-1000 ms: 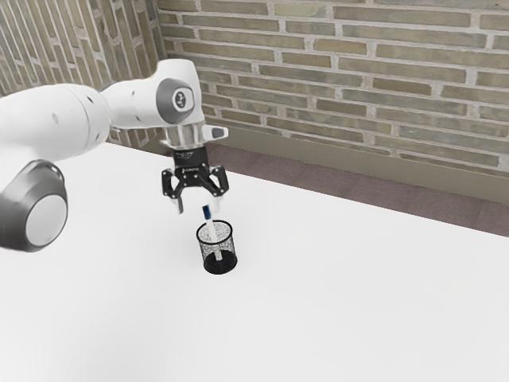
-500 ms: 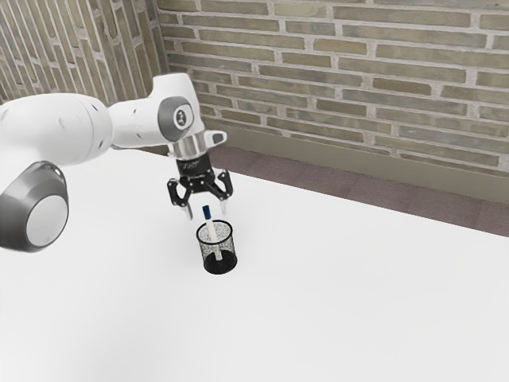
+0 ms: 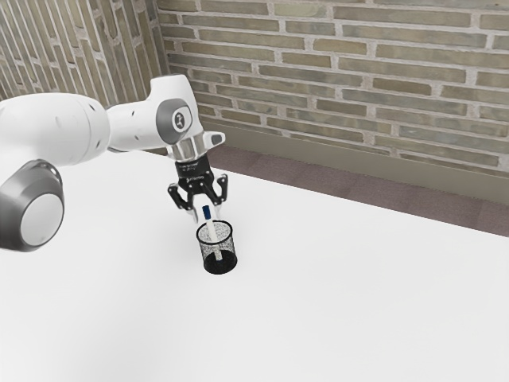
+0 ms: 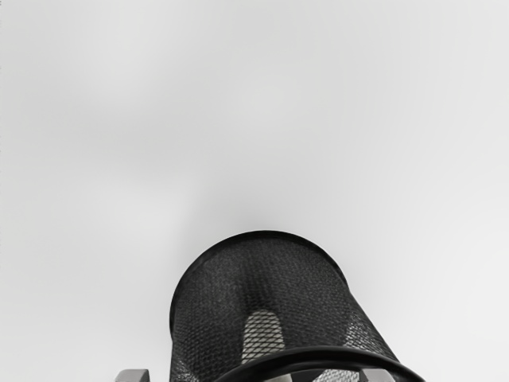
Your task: Take the marker out of the pen holder and place it to the left of the pen holder.
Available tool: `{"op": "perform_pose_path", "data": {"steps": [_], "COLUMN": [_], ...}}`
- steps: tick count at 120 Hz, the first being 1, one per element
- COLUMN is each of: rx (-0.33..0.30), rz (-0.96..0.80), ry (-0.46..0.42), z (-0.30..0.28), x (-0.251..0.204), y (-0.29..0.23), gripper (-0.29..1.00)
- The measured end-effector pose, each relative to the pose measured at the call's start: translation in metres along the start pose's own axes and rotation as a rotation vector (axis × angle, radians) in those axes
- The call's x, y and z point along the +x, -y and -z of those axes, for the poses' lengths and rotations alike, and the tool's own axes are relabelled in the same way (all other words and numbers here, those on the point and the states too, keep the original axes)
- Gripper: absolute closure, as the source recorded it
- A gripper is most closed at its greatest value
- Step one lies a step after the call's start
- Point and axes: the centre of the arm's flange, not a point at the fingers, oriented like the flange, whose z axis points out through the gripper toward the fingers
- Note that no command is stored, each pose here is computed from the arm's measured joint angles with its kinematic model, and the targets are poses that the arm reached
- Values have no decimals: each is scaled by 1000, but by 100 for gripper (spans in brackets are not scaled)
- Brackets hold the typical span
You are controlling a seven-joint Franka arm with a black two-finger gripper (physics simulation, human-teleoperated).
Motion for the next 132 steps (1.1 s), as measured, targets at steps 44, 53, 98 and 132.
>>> {"op": "perform_pose_path", "data": {"steps": [44,53,98,132], "rx": [-5,-5,-25,328], "rz": [10,12,-8,-77], "ry": [-6,-7,-101,-48], "z": [4,5,109,106], "x": [0,0,-31,-46], "y": [0,0,13,34], "gripper": [65,69,77,79]}}
